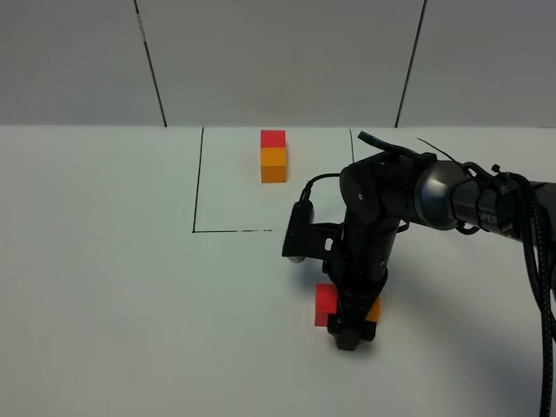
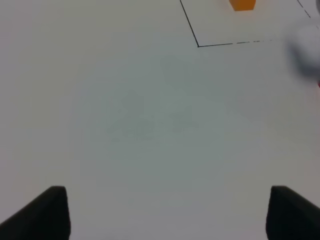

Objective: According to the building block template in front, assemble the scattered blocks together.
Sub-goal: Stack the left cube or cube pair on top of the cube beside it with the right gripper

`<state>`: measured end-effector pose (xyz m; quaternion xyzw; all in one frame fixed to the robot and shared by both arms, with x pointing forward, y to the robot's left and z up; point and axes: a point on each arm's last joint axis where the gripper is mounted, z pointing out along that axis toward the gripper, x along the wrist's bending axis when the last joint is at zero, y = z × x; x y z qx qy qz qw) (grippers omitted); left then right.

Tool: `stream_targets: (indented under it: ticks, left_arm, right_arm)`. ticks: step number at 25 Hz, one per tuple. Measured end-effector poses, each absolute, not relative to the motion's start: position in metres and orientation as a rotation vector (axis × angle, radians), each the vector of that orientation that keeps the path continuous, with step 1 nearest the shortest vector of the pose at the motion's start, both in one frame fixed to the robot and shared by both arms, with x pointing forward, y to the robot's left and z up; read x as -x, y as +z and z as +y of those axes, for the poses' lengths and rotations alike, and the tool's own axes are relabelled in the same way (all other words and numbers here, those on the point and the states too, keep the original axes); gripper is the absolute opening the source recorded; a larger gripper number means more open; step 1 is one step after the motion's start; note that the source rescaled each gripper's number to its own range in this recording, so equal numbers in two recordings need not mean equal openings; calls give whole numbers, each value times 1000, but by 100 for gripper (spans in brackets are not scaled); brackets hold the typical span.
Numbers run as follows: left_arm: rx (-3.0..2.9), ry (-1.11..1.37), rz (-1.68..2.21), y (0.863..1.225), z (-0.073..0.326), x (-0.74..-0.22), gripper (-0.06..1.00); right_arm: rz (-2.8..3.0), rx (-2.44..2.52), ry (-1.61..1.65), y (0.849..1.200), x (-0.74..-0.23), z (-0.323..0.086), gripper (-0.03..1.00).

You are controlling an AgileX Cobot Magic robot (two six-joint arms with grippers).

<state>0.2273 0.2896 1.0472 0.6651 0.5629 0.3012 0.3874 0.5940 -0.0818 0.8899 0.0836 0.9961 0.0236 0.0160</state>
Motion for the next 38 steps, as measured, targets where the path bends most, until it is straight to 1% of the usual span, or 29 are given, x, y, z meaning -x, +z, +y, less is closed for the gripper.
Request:
stream_targets:
  ticks: [6,9,11,13,16,19,26,30,33,36,38]
  left_arm:
    - [-1693,766,1432,1047,290,-227,69]
    - [-1692,766,1433,1047,290,-227,69]
    - [-1692,766,1433,1047,290,-227,69]
    - [-1692,766,1433,1047,290,-227,69]
    - [-1692,766,1433,1047,290,-227,69]
    - [-1692,766,1433,1047,290,-227,69]
    - [-1692,766,1433,1047,290,-227,69]
    - [-1692,766,1433,1047,290,-227,69]
    - [-1692,766,1433,1047,290,-227,69]
    - [-1692,766,1433,1047,290,-227,69]
    - [-1692,766,1433,1047,290,-227,69]
  right_arm:
    - [3101,-281,70,886,-595,-81,98]
    - [3101,-289,65,885,-595,-81,91]
    - [3099,-282,56,885,-596,-82,81]
    - [3095,-267,40,884,-596,-83,68]
    - [3108,-259,9,883,-595,-84,44]
    - [3124,-265,-10,883,-594,-85,12]
    - [3123,-328,2,884,-593,-84,12]
    - [3117,-577,29,889,-590,-83,12]
    - [3060,-884,80,910,-590,-79,12]
    - [2942,-1225,249,942,-593,-70,12]
    - [2872,-1455,353,952,-592,-64,12]
